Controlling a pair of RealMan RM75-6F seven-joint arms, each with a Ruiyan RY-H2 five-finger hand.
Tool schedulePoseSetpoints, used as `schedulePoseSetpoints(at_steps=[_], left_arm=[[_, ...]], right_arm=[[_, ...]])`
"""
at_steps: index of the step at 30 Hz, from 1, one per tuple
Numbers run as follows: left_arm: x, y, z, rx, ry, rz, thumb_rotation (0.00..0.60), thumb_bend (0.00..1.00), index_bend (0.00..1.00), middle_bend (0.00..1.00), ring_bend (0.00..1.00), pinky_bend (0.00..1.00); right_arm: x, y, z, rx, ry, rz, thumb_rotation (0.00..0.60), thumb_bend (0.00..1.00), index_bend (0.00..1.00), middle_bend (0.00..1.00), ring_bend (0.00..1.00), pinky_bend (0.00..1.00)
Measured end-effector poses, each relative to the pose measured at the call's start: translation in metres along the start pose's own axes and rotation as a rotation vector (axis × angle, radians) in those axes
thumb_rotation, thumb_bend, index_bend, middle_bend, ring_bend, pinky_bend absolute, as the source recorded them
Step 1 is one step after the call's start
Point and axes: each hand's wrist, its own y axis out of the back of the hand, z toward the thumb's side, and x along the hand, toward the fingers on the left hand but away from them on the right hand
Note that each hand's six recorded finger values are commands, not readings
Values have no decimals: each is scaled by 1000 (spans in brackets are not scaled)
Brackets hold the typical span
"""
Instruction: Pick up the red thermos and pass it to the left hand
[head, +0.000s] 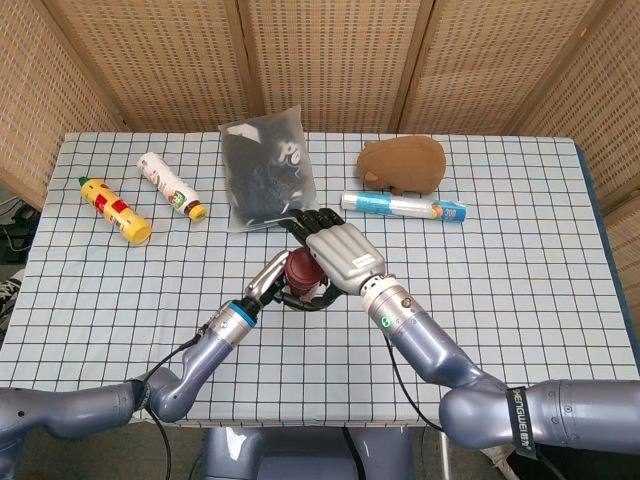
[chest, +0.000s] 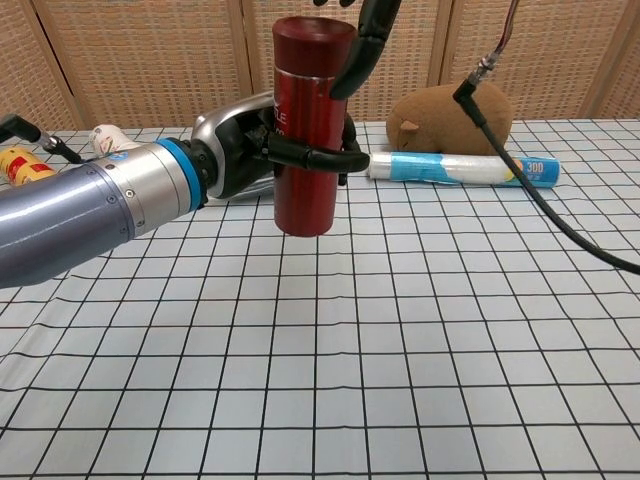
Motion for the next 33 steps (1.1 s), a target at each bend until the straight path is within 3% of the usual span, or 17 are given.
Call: schedulePoseSetpoints(at_steps=[4, 10, 15, 19, 22, 27, 33], left_arm=[[-1, 1, -1, -1, 4, 0, 600, 160, 704, 543, 496, 366], [-5, 3, -3, -1, 6, -2, 600, 166, 704, 544, 496, 366], [-12, 11, -3, 2, 3, 4, 600, 171, 710, 546, 497, 366], [-20, 19, 0, 5, -11, 11, 600, 171, 710, 547, 498, 367], [-27, 23, 2, 1, -14, 16, 600, 172, 710, 547, 498, 367], [-39, 29, 3, -2, -12, 31, 600, 216, 710, 547, 499, 367], [-46, 30, 5, 0, -9, 29, 600, 218, 710, 547, 499, 367]], right_arm=[[7, 11, -5, 14, -11, -26, 600, 0, 0, 0, 0, 0], [30, 40, -32, 104, -61, -119, 600, 0, 0, 0, 0, 0], [55, 53, -73, 206, -128, -224, 600, 0, 0, 0, 0, 0], [80, 51, -121, 280, -188, -304, 600, 0, 0, 0, 0, 0], [99, 39, -164, 335, -227, -341, 600, 0, 0, 0, 0, 0], [134, -5, -242, 403, -317, -338, 600, 0, 0, 0, 0, 0], [169, -79, -282, 417, -343, -281, 600, 0, 0, 0, 0, 0]])
